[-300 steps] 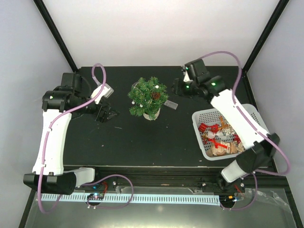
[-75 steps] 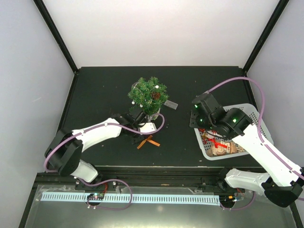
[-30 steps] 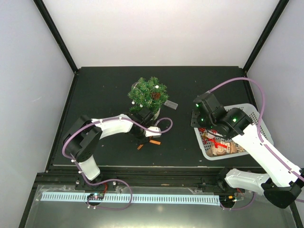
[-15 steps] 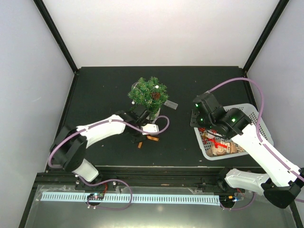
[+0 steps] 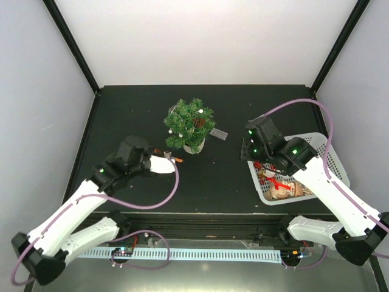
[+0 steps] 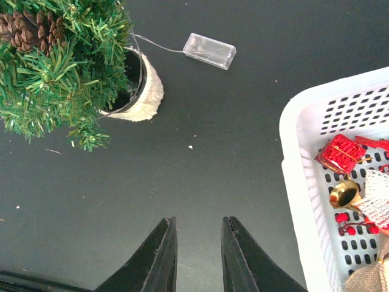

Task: Decorate the small christmas tree

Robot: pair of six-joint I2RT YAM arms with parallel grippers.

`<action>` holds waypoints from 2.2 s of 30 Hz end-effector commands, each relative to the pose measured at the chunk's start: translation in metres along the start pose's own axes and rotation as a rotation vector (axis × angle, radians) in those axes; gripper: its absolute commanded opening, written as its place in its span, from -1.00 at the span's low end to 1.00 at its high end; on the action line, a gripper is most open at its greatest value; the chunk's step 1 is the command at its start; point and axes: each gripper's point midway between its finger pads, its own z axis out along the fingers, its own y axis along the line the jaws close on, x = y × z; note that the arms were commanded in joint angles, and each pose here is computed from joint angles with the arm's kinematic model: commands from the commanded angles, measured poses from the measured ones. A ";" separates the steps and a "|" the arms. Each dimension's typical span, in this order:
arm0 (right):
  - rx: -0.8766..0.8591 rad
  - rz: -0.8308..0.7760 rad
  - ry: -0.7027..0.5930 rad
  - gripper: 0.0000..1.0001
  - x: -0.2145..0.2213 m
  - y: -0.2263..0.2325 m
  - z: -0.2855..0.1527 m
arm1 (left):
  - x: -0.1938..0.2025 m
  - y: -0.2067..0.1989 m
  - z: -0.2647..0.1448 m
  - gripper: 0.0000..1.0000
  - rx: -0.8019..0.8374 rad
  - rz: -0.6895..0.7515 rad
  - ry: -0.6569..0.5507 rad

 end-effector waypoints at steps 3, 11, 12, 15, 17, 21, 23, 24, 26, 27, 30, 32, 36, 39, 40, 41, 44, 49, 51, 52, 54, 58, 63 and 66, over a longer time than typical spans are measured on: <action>-0.031 -0.011 -0.006 -0.53 -0.008 0.011 0.006 | 0.017 0.030 -0.009 -0.97 -0.151 0.279 -0.035; -0.030 0.001 0.004 -0.53 -0.007 0.012 0.004 | 0.004 0.063 0.006 -0.97 -0.291 0.415 -0.128; -0.028 0.002 0.006 -0.53 -0.007 0.011 0.004 | 0.001 0.066 0.008 -0.97 -0.299 0.428 -0.142; -0.024 0.006 0.012 -0.53 -0.004 0.009 0.004 | -0.004 0.075 0.017 -0.97 -0.286 0.424 -0.170; -0.019 0.011 0.013 -0.53 -0.002 0.006 0.003 | -0.005 0.083 0.022 -0.97 -0.287 0.421 -0.177; -0.021 0.021 0.015 -0.53 0.004 0.002 0.003 | -0.006 0.095 0.033 -0.97 -0.291 0.445 -0.197; -0.019 0.024 0.019 -0.53 0.006 0.000 0.003 | -0.005 0.096 0.040 -0.97 -0.292 0.470 -0.203; -0.016 0.026 0.021 -0.53 0.007 -0.001 0.003 | -0.005 0.097 0.042 -0.97 -0.294 0.482 -0.202; -0.016 0.029 0.019 -0.53 0.008 -0.003 0.002 | -0.004 0.099 0.049 -0.97 -0.288 0.497 -0.202; -0.016 0.030 0.021 -0.53 0.009 -0.003 0.002 | -0.003 0.103 0.050 -0.97 -0.285 0.499 -0.201; -0.010 0.030 0.021 -0.53 0.010 -0.005 0.003 | 0.001 0.120 0.057 -0.97 -0.250 0.449 -0.178; -0.009 0.031 0.023 -0.53 0.011 -0.006 0.003 | 0.002 0.130 0.056 -0.96 -0.240 0.428 -0.175; -0.007 0.034 0.027 -0.53 0.012 -0.006 0.006 | 0.006 0.125 0.069 -0.94 -0.201 0.464 -0.187; -0.006 0.037 0.028 -0.53 0.012 -0.006 0.007 | 0.006 0.116 0.072 -0.93 -0.171 0.483 -0.205; -0.006 0.039 0.027 -0.53 0.012 -0.006 0.007 | 0.006 0.113 0.073 -0.93 -0.161 0.488 -0.207; -0.006 0.039 0.028 -0.53 0.012 -0.006 0.008 | 0.007 0.110 0.074 -0.93 -0.148 0.491 -0.209; -0.006 0.043 0.026 -0.53 0.012 -0.006 0.008 | 0.009 0.101 0.077 -0.94 -0.115 0.496 -0.218; -0.002 0.050 0.030 -0.53 0.015 -0.007 0.010 | 0.012 0.089 0.082 -0.95 -0.088 0.520 -0.229; -0.003 0.053 0.032 -0.53 0.015 -0.007 0.010 | 0.013 0.084 0.083 -0.95 -0.075 0.520 -0.229; -0.005 0.052 0.032 -0.53 0.015 -0.007 0.011 | 0.015 0.082 0.084 -0.95 -0.070 0.526 -0.225; -0.003 0.053 0.032 -0.53 0.015 -0.007 0.011 | 0.018 0.075 0.087 -0.95 -0.056 0.537 -0.224; -0.005 0.053 0.036 -0.53 0.016 -0.007 0.012 | 0.019 0.067 0.091 -0.94 -0.051 0.551 -0.228; -0.007 0.055 0.039 -0.53 0.017 -0.006 0.013 | 0.021 0.067 0.098 -0.92 -0.051 0.541 -0.218; -0.003 0.056 0.040 -0.53 0.018 -0.008 0.014 | 0.019 0.069 0.102 -0.91 -0.057 0.540 -0.218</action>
